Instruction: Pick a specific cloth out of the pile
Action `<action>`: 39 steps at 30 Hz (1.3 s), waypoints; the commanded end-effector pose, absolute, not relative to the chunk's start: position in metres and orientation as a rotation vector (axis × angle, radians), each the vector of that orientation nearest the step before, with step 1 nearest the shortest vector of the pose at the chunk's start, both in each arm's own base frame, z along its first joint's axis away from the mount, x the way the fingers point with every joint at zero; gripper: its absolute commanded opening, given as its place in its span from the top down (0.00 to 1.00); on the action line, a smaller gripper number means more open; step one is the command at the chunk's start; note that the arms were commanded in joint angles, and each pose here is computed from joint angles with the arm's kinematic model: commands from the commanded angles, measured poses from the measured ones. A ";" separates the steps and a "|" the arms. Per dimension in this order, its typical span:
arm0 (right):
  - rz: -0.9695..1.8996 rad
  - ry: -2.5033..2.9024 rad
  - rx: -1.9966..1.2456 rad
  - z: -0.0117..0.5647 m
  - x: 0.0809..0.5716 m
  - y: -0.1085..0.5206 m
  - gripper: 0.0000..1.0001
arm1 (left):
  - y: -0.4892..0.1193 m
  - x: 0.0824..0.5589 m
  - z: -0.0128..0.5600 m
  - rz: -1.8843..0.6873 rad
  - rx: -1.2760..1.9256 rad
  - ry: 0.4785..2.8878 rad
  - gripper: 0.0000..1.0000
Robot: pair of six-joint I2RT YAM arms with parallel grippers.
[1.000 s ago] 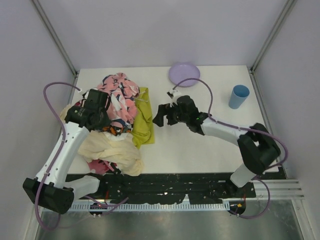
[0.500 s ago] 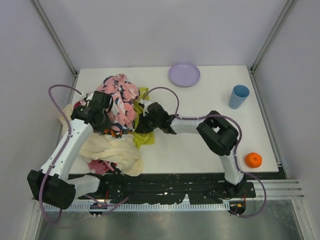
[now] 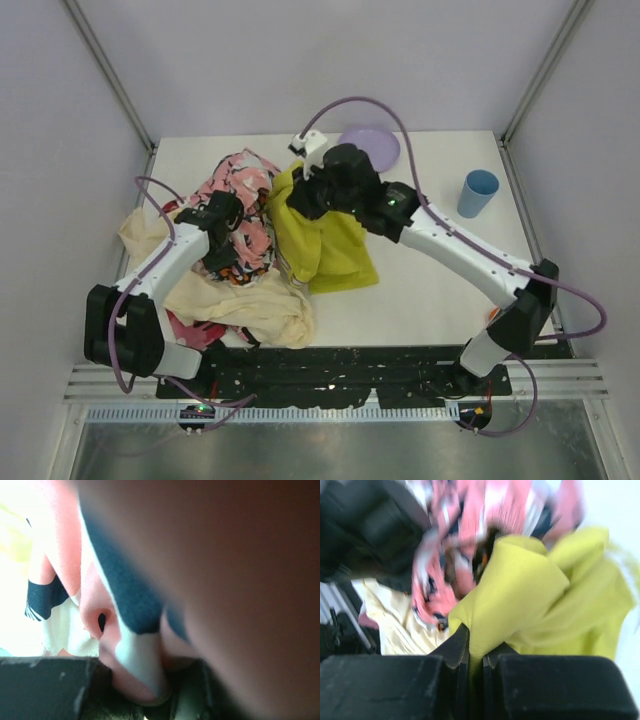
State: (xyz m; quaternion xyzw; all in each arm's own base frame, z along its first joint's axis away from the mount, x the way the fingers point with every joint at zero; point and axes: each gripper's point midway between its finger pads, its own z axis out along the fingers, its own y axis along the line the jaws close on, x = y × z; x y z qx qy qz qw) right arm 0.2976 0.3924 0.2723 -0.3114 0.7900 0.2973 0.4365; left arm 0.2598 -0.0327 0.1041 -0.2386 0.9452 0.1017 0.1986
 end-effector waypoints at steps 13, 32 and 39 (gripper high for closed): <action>0.405 1.131 -0.310 0.664 0.260 0.203 0.95 | -0.027 0.217 0.039 0.440 -0.676 2.871 1.00; 0.369 1.624 -0.119 0.387 0.310 0.156 0.95 | -0.052 0.216 0.201 0.104 -0.448 2.515 0.21; 0.439 2.004 -0.007 0.178 0.279 0.157 0.82 | -0.053 0.209 0.249 -0.063 -0.417 2.353 0.00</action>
